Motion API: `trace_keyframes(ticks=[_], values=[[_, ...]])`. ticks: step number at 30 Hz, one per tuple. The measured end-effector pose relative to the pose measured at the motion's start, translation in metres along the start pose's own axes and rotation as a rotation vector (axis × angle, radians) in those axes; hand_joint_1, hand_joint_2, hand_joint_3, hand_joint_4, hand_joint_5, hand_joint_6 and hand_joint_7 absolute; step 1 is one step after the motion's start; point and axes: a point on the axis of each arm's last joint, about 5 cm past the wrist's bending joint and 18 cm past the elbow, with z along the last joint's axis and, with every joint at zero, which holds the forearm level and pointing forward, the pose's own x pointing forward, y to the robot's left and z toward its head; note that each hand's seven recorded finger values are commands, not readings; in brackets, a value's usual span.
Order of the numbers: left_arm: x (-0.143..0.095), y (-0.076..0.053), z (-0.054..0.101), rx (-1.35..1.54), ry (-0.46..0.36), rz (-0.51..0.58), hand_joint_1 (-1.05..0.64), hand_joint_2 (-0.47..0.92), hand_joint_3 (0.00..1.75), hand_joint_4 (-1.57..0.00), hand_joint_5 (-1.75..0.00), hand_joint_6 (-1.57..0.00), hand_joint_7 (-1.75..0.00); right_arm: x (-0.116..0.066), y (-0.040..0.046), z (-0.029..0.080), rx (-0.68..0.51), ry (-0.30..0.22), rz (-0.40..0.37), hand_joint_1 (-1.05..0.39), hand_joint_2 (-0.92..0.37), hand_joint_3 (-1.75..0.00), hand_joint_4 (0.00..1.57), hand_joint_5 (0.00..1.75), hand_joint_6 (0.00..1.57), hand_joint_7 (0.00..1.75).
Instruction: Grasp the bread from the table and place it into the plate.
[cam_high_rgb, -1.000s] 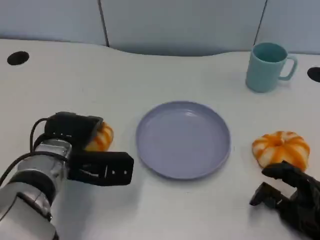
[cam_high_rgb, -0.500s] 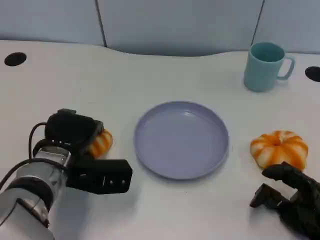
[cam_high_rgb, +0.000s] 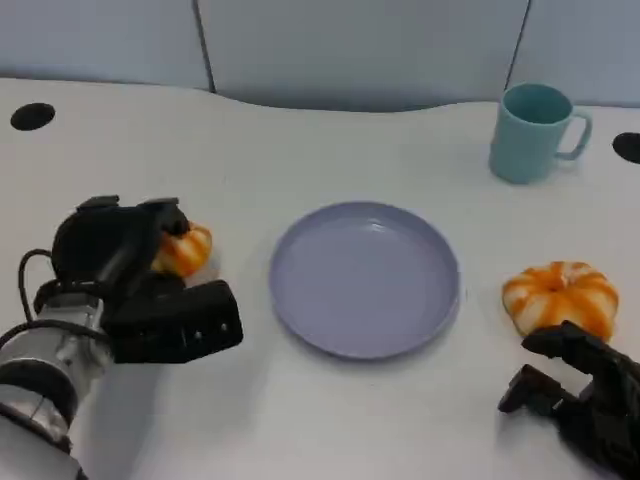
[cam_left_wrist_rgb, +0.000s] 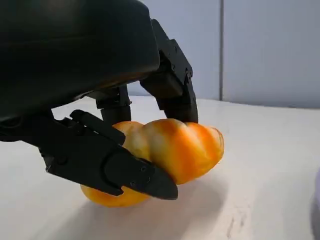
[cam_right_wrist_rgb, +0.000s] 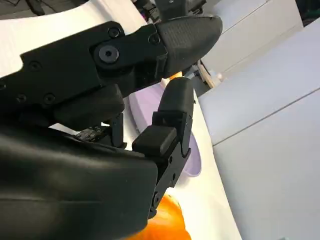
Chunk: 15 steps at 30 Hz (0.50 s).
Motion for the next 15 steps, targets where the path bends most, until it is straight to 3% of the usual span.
trace_keyframes(ticks=[5,7,10,12,15], values=[[0.007,0.008,0.006,-0.043,-0.062,0.064,-0.15,0.85,0.41,-0.82,-1.75,-0.63,-1.7,0.002,0.0005,0.001,-0.006,0.005,0.002,-0.46,-0.92,-0.12,0.65,1.37,0.71,0.88],[0.01,0.011,0.008,-0.047,-0.077,0.078,-0.12,0.72,0.51,-0.84,-1.75,-0.72,-1.54,0.002,0.0006,0.001,-0.006,0.007,0.003,-0.46,-0.92,-0.12,0.65,1.38,0.71,0.88],[0.015,0.016,0.015,-0.06,-0.124,0.1,-0.11,0.66,0.57,-0.85,-1.75,-0.77,-1.43,0.002,0.0006,0.001,-0.006,0.008,0.002,-0.45,-0.92,-0.12,0.65,1.38,0.71,0.87],[0.019,0.021,0.019,-0.057,-0.155,0.113,-0.12,0.62,0.59,-0.85,-1.75,-0.73,-1.54,0.003,0.0008,0.001,-0.006,0.011,0.003,-0.46,-0.92,-0.12,0.65,1.38,0.71,0.87],[0.024,0.025,0.029,-0.06,-0.236,0.127,-0.13,0.61,0.6,-0.85,-1.75,-0.71,-1.58,0.004,0.001,0.001,-0.008,0.015,0.001,-0.46,-0.92,-0.12,0.65,1.38,0.72,0.87]])
